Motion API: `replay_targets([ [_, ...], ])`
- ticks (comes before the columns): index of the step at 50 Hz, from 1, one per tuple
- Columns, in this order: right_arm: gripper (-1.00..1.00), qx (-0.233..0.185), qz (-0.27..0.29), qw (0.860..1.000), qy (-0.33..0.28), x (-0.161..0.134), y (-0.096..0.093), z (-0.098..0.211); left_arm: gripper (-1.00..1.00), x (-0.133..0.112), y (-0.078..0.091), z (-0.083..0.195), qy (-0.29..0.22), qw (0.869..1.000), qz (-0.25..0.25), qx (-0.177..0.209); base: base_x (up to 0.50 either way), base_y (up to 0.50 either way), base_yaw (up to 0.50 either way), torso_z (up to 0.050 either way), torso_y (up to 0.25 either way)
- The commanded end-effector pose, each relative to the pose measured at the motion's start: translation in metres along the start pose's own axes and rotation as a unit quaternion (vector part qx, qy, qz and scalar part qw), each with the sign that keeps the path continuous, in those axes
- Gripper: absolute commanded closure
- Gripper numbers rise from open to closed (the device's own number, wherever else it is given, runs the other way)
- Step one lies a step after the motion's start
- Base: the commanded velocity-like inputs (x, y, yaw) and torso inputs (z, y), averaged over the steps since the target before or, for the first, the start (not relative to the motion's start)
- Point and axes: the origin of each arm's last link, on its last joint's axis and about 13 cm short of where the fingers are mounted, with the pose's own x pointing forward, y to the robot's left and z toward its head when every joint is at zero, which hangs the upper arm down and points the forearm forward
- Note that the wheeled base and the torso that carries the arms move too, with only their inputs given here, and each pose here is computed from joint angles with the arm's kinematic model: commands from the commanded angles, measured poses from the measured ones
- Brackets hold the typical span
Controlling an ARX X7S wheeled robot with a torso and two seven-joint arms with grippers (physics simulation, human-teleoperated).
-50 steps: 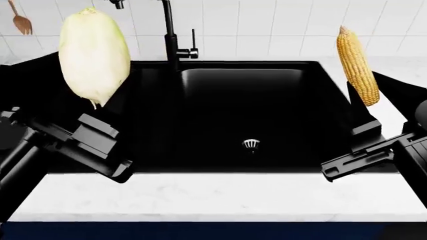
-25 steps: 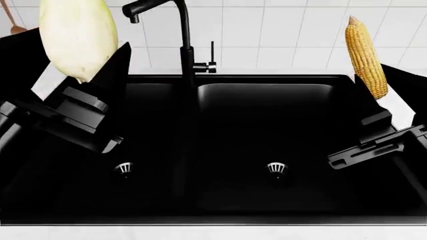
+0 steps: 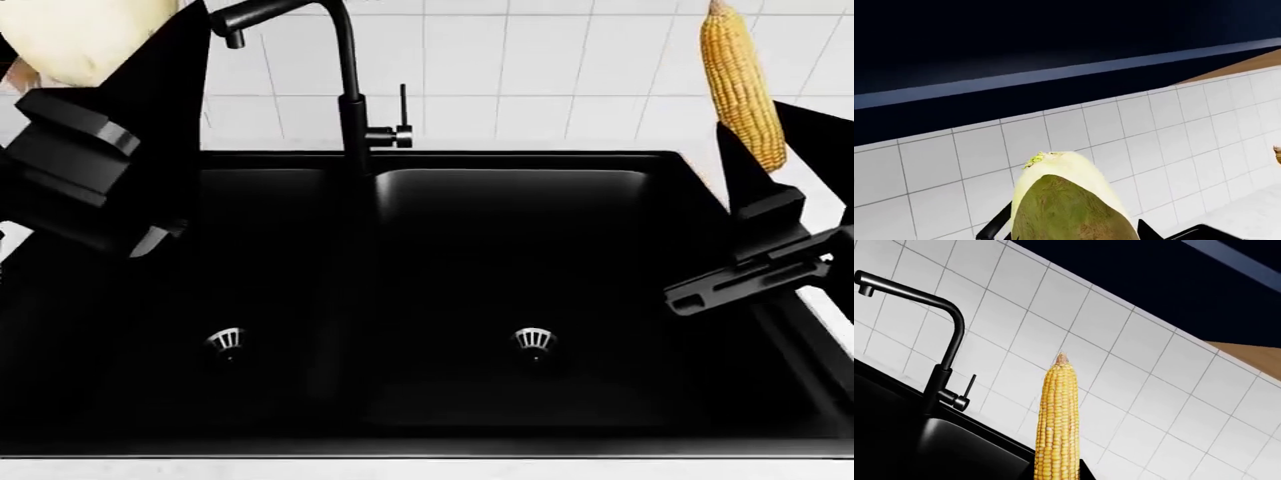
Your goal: Pick the corn, radish from the counter and place them in the cabinet. Then close the cabinet.
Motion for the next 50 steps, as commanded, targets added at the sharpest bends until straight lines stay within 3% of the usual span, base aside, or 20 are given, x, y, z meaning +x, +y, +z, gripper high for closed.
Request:
replay_targets([
  [1,1.00,-0.001,-0.005,1.000,-0.009,0.000,-0.003,0.005,1.00,-0.001,-0.001,0.015,-0.025,1.000,0.002,0.002,0.02,-0.50,0.00,0.000,0.000],
  [13,1.00,-0.012,-0.002,1.000,-0.012,-0.001,-0.006,0.012,1.00,0.002,-0.001,0.015,-0.023,1.000,-0.001,0.006,0.18,-0.42,0.00,0.000,0.000],
  [25,1.00,-0.013,-0.002,1.000,-0.020,0.000,-0.007,0.016,1.00,0.006,-0.006,0.017,-0.023,1.000,-0.012,0.010,0.34,-0.02,0.00,0.001,0.002],
  [50,1.00,-0.015,0.004,1.000,-0.025,-0.002,-0.007,0.018,1.00,0.007,-0.008,0.016,-0.021,1.000,-0.017,0.014,0.04,-0.06,0.00,0.000,0.001],
])
